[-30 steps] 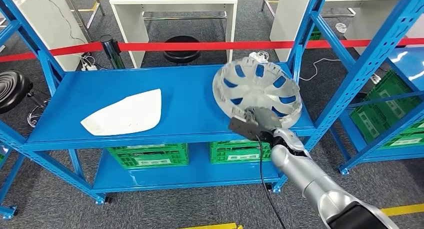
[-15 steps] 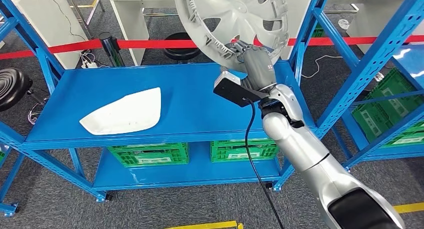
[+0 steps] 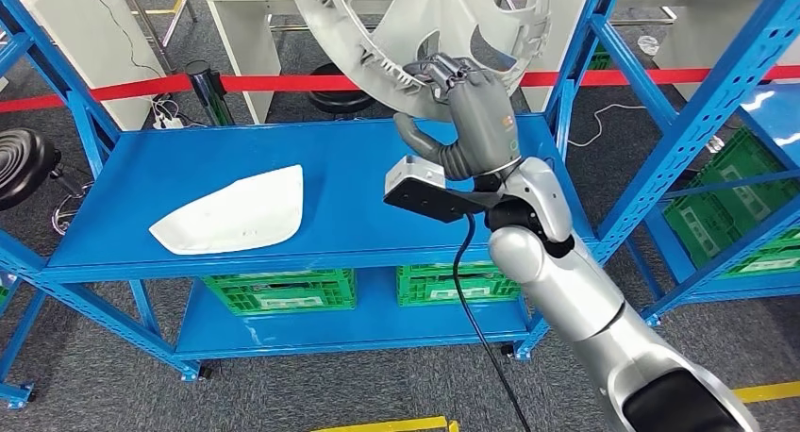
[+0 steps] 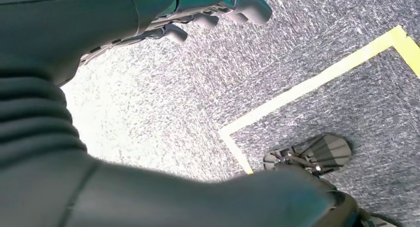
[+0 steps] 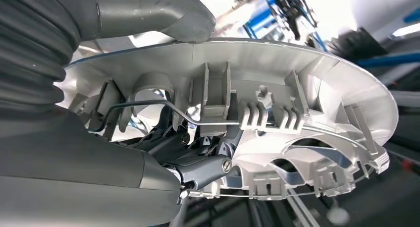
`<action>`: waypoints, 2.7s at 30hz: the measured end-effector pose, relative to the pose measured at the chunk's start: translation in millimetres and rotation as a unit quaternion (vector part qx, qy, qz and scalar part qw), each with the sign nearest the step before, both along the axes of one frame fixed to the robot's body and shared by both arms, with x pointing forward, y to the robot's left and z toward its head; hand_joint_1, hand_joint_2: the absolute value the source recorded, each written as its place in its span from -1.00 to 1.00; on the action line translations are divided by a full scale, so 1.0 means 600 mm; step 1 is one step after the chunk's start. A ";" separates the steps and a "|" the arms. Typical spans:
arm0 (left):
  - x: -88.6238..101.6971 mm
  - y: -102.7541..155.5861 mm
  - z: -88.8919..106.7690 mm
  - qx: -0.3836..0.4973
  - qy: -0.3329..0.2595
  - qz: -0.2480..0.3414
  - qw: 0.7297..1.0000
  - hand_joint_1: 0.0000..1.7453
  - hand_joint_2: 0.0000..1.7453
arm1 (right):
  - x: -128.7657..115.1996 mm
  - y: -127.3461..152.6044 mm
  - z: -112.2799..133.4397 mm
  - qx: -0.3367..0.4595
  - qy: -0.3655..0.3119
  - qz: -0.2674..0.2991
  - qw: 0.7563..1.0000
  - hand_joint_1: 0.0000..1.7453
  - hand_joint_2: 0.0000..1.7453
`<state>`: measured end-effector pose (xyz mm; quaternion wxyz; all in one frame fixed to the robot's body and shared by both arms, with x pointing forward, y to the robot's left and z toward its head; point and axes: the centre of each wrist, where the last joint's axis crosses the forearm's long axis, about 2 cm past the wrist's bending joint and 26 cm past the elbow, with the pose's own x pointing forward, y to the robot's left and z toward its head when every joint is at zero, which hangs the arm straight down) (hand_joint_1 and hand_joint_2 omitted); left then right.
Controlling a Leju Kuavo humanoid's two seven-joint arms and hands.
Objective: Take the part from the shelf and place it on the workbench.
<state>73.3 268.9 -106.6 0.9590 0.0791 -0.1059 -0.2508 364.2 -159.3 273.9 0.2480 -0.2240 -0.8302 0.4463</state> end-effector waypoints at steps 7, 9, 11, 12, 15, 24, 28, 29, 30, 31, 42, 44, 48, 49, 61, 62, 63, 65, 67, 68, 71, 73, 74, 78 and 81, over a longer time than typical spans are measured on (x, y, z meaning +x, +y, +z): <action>0.006 0.000 0.001 -0.004 -0.003 0.001 1.000 -1.00 1.00 | -0.029 0.017 0.004 0.008 -0.030 0.023 0.999 1.00 1.00; 0.006 0.000 0.001 -0.008 -0.004 0.004 1.000 -1.00 1.00 | -0.038 0.021 0.000 0.010 -0.034 0.027 0.999 1.00 1.00; 0.007 0.000 0.001 -0.014 -0.004 0.008 1.000 -1.00 1.00 | -0.047 0.023 -0.005 0.012 -0.037 0.032 0.999 1.00 1.00; 0.007 0.000 0.001 -0.016 -0.003 0.010 1.000 -1.00 1.00 | -0.050 0.023 -0.007 0.014 -0.039 0.033 0.999 1.00 1.00; 0.007 0.001 0.001 -0.021 -0.002 0.021 1.000 -1.00 1.00 | -0.058 0.024 -0.013 0.016 -0.040 0.040 0.998 1.00 1.00; 0.000 0.006 0.000 -0.026 -0.002 0.059 0.998 -1.00 1.00 | -0.076 0.043 -0.013 0.021 -0.031 0.062 0.997 1.00 1.00; -0.005 0.008 -0.001 -0.025 0.005 0.068 0.997 -1.00 1.00 | -0.085 0.055 -0.006 0.029 -0.028 0.073 0.997 1.00 1.00; -0.006 0.008 -0.001 -0.024 0.007 0.069 0.997 -1.00 1.00 | -0.087 0.057 -0.005 0.030 -0.028 0.073 0.996 1.00 1.00; -0.007 0.008 -0.002 -0.022 0.009 0.069 0.997 -1.00 1.00 | -0.088 0.059 -0.003 0.031 -0.029 0.073 0.996 1.00 1.00; -0.008 0.009 -0.002 -0.021 0.010 0.068 0.997 -1.00 1.00 | -0.090 0.060 -0.002 0.031 -0.030 0.073 0.996 1.00 1.00; -0.012 0.018 -0.003 -0.020 0.018 0.054 0.998 -1.00 1.00 | -0.090 0.053 -0.005 0.022 -0.045 0.053 0.997 1.00 1.00; -0.009 0.019 -0.002 -0.021 0.019 0.054 0.998 -1.00 1.00 | -0.088 0.052 0.000 0.021 -0.049 0.052 0.997 1.00 1.00; -0.006 0.018 -0.002 -0.020 0.021 0.053 0.998 -1.00 1.00 | -0.082 0.052 0.007 0.017 -0.055 0.051 0.997 1.00 1.00; -0.006 0.018 -0.002 -0.020 0.021 0.052 0.998 -1.00 1.00 | -0.081 0.052 0.006 0.016 -0.055 0.050 0.997 1.00 1.00; -0.005 0.018 -0.002 -0.018 0.022 0.050 0.998 -1.00 1.00 | -0.067 0.061 0.016 0.008 -0.057 0.065 0.996 1.00 1.00; -0.005 0.019 -0.002 -0.017 0.022 0.049 0.998 -1.00 1.00 | -0.066 0.063 0.018 0.007 -0.058 0.066 0.996 1.00 1.00; -0.006 0.019 -0.002 -0.017 0.022 0.049 0.998 -1.00 1.00 | -0.064 0.064 0.018 0.007 -0.057 0.066 0.996 1.00 1.00; -0.006 0.020 -0.002 -0.015 0.022 0.049 0.998 -1.00 1.00 | -0.062 0.065 0.017 0.003 -0.057 0.067 0.996 1.00 1.00; -0.005 0.021 -0.002 -0.015 0.021 0.048 0.999 -1.00 1.00 | -0.061 0.066 0.016 -0.001 -0.057 0.068 0.996 1.00 1.00; -0.004 0.021 -0.002 -0.014 0.021 0.048 0.999 -1.00 1.00 | -0.060 0.067 0.016 -0.002 -0.057 0.068 0.996 1.00 1.00; -0.002 0.023 -0.001 -0.013 0.018 0.048 0.999 -1.00 1.00 | -0.058 0.068 0.018 -0.002 -0.057 0.068 0.996 1.00 1.00; -0.004 0.023 -0.002 -0.012 0.018 0.048 0.999 -1.00 1.00 | -0.058 0.070 0.017 -0.004 -0.058 0.068 0.996 1.00 1.00; -0.004 0.023 -0.002 -0.012 0.018 0.049 0.999 -1.00 1.00 | -0.058 0.070 0.017 -0.005 -0.058 0.069 0.996 1.00 1.00; -0.004 0.023 -0.002 -0.011 0.018 0.049 0.999 -1.00 1.00 | -0.058 0.073 0.016 -0.011 -0.060 0.071 0.996 1.00 1.00; -0.005 0.023 -0.002 -0.011 0.020 0.051 0.998 -1.00 1.00 | -0.059 0.074 0.014 -0.014 -0.058 0.070 0.996 1.00 1.00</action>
